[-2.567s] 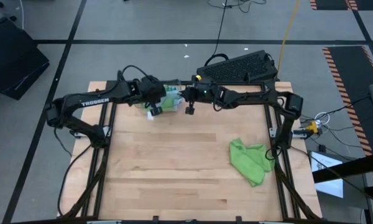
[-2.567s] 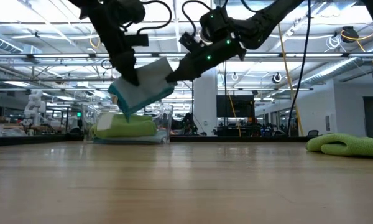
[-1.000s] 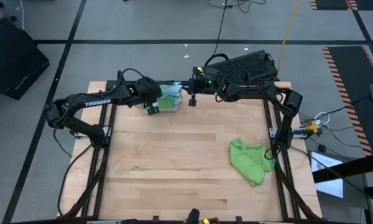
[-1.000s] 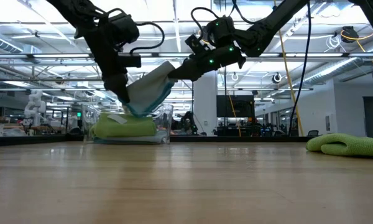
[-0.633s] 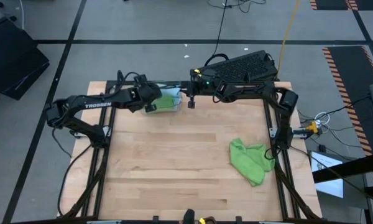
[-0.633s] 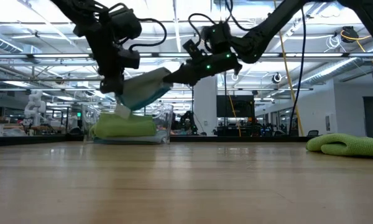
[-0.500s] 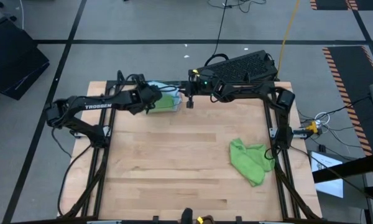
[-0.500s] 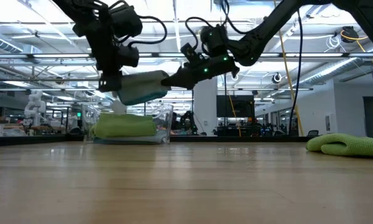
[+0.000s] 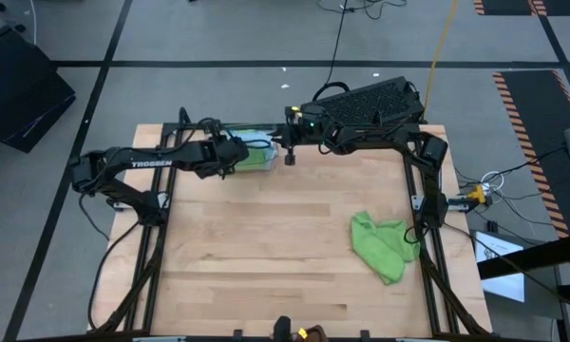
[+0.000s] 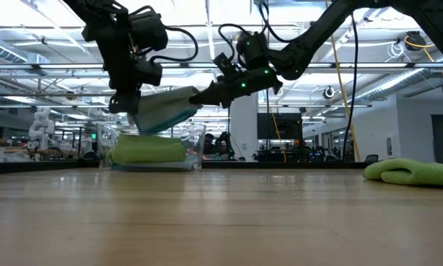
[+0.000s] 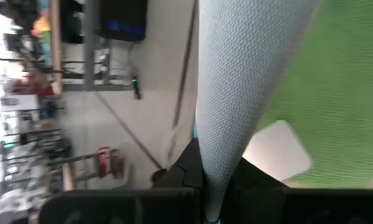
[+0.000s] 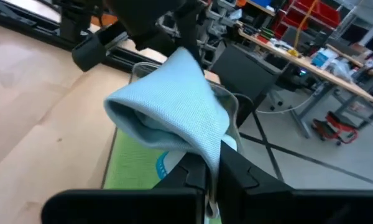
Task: Fold microfiber towels
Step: Put the blue microfiber cloth into the bin
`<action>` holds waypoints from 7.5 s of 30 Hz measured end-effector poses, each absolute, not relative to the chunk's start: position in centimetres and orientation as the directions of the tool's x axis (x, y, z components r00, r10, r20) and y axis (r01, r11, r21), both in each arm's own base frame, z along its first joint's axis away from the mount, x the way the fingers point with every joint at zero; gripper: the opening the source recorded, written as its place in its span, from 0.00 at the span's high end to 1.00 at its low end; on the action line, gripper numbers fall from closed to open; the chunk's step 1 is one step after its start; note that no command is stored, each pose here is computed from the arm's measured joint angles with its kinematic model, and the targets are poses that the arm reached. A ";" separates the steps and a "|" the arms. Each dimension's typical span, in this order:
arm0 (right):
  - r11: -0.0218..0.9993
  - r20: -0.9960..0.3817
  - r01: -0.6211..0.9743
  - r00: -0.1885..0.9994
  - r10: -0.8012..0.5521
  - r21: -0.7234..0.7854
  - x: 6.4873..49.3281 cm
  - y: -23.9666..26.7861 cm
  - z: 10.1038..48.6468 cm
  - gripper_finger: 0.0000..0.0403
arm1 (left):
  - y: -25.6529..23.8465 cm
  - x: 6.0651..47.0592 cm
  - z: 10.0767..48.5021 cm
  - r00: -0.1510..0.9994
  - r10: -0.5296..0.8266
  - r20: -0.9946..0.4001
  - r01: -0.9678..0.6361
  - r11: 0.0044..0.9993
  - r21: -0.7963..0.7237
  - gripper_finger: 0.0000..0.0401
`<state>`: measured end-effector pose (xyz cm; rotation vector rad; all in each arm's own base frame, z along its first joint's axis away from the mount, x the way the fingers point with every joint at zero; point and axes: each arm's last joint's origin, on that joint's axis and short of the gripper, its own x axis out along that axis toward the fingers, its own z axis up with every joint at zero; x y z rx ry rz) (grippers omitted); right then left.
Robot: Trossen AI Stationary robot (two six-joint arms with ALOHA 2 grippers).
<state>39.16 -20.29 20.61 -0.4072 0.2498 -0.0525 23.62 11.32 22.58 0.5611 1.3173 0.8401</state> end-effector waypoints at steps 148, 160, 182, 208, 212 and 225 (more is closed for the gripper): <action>0.996 -0.378 0.078 0.921 -0.092 -0.053 21.2 -6.0 20.2 0.38 | 11.0 28.5 23.5 0.161 0.924 -0.348 -0.509 0.380 0.773 0.96; 0.995 -0.378 0.074 0.921 -0.092 -0.062 21.3 -6.0 20.2 0.38 | 13.4 26.0 25.8 -0.019 0.970 -0.243 -0.351 0.221 0.910 0.96; 0.995 -0.384 0.068 0.919 -0.092 -0.074 21.1 -6.0 19.8 0.38 | 14.3 24.4 26.3 0.031 0.939 -0.341 -0.448 0.318 0.835 0.96; 0.995 -0.384 0.072 0.919 -0.091 -0.064 21.1 -5.9 19.8 0.38 | 13.1 25.1 24.8 0.417 0.643 -0.643 -0.508 0.751 0.421 0.83; 0.995 -0.384 0.072 0.919 -0.091 -0.064 21.1 -6.0 19.8 0.38 | 13.2 25.3 24.4 0.458 0.574 -0.679 -0.489 0.800 0.348 0.76; 0.996 -0.384 0.071 0.919 -0.089 -0.061 21.1 -5.9 19.8 0.38 | 12.8 25.3 24.8 0.636 0.321 -0.702 -0.397 0.916 0.060 0.46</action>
